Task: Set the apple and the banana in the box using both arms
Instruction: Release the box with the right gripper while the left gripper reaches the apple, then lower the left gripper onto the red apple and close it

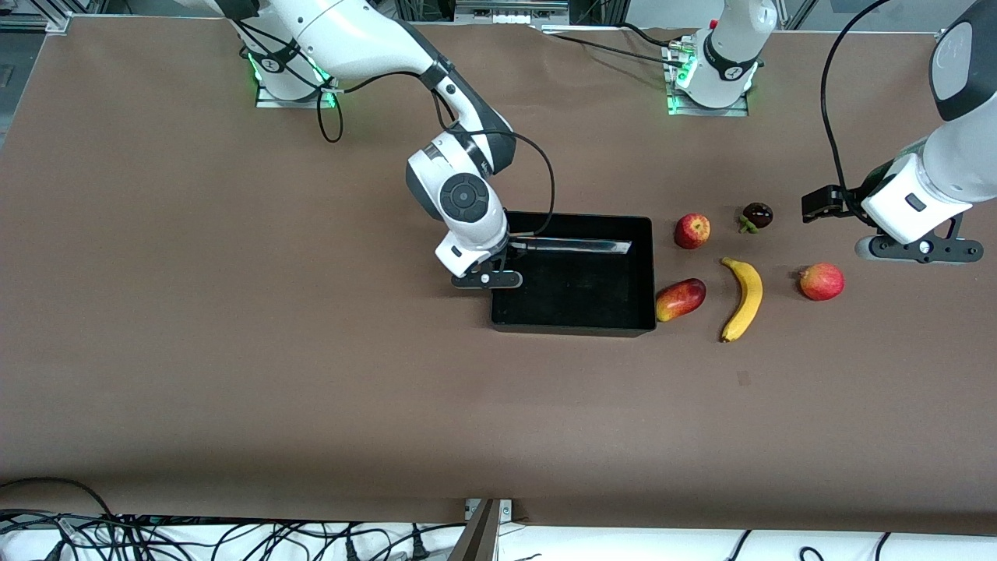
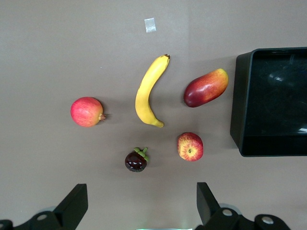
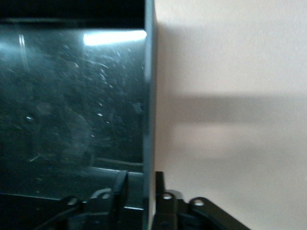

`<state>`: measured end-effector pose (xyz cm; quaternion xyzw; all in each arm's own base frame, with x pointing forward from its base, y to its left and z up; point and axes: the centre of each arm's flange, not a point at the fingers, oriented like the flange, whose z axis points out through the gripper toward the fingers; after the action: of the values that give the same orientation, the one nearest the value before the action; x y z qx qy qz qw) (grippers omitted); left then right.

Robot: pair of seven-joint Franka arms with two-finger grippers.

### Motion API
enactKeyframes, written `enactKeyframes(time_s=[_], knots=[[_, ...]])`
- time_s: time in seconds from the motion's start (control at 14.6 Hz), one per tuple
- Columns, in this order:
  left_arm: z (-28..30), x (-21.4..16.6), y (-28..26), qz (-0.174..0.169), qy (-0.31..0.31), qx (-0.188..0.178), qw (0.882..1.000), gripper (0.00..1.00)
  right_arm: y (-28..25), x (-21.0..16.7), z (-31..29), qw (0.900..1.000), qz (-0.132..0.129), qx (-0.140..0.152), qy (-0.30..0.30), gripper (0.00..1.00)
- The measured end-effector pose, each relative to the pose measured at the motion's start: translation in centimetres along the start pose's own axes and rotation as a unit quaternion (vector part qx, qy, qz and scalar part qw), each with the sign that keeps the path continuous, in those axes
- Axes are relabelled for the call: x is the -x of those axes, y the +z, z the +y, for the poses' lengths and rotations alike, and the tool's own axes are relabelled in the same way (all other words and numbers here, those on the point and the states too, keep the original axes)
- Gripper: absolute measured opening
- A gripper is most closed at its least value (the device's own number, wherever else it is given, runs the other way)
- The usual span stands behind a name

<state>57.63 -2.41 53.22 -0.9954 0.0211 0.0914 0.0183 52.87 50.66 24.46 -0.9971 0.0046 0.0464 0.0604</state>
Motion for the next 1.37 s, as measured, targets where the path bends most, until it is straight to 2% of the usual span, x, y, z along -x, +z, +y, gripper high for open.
enactKeyframes(time_s=[0.14, 0.41, 0.48, 0.75, 0.89, 1.09, 1.3, 1.37], knots=[[0.0, 0.0, 0.0, 0.000, 0.000, 0.000, 1.000, 1.00, -3.5, -1.4, 0.7, 1.000, 0.004, 0.009, 0.007, 0.57], [0.1, -0.2, 0.5, -0.006, 0.001, 0.000, 1.000, 1.00, -17.0, -4.9, 7.0, 0.999, 0.032, 0.028, 0.028, 0.96], [0.1, -0.4, 1.3, -0.017, 0.001, 0.000, 1.000, 1.00, -20.0, -5.1, 8.7, 0.999, 0.034, 0.030, 0.028, 1.00], [2.5, -1.2, 8.0, -0.088, 0.019, -0.002, 0.996, 1.00, -27.9, -4.7, 15.2, 0.999, 0.018, 0.047, 0.018, 1.00], [4.4, -1.1, 11.3, -0.097, 0.013, -0.006, 0.995, 1.00, -30.6, -4.3, 19.0, 0.999, 0.010, 0.045, 0.011, 1.00], [8.3, -0.2, 17.6, -0.054, 0.011, -0.008, 0.998, 1.00, -33.9, -2.5, 26.1, 1.000, -0.003, 0.025, 0.007, 1.00], [8.7, 1.9, 23.6, -0.025, 0.012, -0.004, 1.000, 1.00, -36.2, -0.3, 35.3, 1.000, -0.008, 0.008, -0.004, 1.00], [8.5, 2.5, 25.3, -0.015, 0.011, -0.002, 1.000, 1.00, -36.6, 0.4, 37.5, 1.000, -0.007, 0.011, -0.007, 1.00]])
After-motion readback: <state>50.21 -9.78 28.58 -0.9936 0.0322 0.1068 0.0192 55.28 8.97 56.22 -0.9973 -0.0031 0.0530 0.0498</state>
